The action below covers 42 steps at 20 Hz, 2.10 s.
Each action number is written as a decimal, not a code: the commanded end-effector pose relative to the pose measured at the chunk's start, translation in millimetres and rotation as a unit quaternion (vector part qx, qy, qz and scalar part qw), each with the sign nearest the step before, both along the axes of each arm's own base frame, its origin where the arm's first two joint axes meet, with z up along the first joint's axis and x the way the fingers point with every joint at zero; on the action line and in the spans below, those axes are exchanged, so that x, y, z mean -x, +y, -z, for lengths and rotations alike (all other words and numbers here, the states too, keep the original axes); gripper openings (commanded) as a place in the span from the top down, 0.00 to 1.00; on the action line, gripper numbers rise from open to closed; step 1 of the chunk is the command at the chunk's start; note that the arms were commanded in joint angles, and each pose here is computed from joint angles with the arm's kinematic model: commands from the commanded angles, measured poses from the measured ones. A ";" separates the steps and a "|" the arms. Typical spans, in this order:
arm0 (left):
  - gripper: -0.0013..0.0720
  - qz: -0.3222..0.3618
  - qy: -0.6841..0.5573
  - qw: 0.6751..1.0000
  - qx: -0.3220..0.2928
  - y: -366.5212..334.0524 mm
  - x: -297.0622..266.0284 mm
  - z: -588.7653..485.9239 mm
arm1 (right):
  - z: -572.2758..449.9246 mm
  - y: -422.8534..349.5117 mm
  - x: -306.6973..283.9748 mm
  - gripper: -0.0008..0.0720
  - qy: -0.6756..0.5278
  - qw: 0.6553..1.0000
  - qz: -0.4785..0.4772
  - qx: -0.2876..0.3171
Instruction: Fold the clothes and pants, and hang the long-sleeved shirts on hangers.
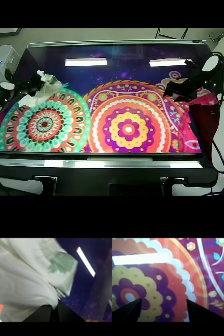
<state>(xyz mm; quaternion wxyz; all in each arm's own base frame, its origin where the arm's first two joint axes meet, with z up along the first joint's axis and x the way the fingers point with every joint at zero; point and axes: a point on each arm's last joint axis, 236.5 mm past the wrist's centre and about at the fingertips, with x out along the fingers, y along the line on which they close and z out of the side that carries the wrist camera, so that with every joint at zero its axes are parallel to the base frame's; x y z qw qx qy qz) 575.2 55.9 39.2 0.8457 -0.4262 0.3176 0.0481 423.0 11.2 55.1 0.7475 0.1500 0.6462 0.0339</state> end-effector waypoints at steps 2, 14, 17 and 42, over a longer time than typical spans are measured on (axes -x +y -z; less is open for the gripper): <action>0.95 0.175 -0.198 0.957 -0.123 -126.5 67.0 -204.8 | -50.8 0.6 -10.5 0.12 -0.074 0.997 -0.023 0.010; 0.95 0.342 -0.325 0.881 -0.036 -382.7 220.5 -249.6 | -245.4 -4.6 7.8 0.12 -0.358 0.932 0.002 0.056; 0.95 0.341 -0.190 0.920 -0.040 -389.3 190.8 -122.7 | -207.1 -2.3 19.5 0.12 -0.279 0.959 -0.012 0.051; 0.95 0.411 0.096 0.905 -0.060 -344.8 220.8 49.1 | 140.9 71.5 -10.4 0.94 0.137 0.971 0.058 -0.185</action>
